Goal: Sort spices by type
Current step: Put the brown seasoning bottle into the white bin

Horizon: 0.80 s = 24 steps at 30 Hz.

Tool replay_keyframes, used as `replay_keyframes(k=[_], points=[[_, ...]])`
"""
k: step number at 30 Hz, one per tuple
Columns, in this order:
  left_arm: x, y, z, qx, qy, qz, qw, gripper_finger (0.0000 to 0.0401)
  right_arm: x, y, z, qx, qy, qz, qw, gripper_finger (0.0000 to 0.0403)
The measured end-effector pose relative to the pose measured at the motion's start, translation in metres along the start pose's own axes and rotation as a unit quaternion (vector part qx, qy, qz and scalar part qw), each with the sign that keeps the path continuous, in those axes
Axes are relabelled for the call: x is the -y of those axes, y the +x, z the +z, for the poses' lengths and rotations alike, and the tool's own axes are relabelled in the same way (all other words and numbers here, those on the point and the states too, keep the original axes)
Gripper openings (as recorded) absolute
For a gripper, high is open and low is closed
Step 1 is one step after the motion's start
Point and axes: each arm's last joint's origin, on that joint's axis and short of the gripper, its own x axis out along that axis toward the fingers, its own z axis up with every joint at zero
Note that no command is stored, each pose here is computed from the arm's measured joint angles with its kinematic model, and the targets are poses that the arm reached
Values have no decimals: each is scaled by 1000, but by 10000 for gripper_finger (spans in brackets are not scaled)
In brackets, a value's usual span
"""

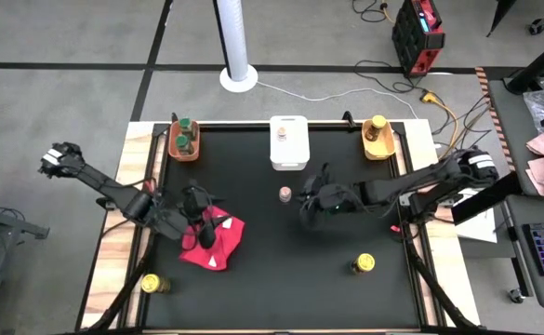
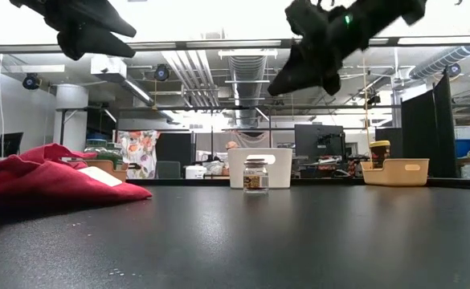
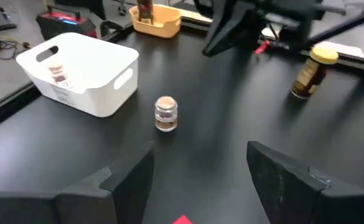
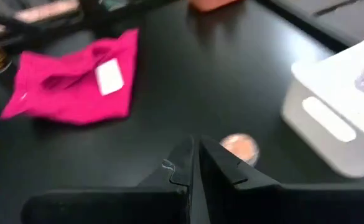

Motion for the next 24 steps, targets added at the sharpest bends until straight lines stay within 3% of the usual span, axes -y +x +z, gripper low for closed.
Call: replay_keyframes(k=[5,9,16,19,22,24], points=[[3,4,-8,-22,23,8,999,238,-32,-8,8,-92,28,-11,995,18],[13,4,-15,-23,43,4,999,238,-44,-14,16,-184,69,-38,980,18],[31,-3,-31,-29,68,-21,997,238,-58,-21,19,-343,146,-45,927,18],[38,-9,-34,-2,62,-17,998,238,-65,-27,18,-393,185,-43,900,18],[42,-15,-34,11,63,-24,998,238,-70,-35,18,-411,200,-46,888,18],[43,-18,-35,18,70,-26,997,238,-69,-38,20,-403,202,-51,891,18]])
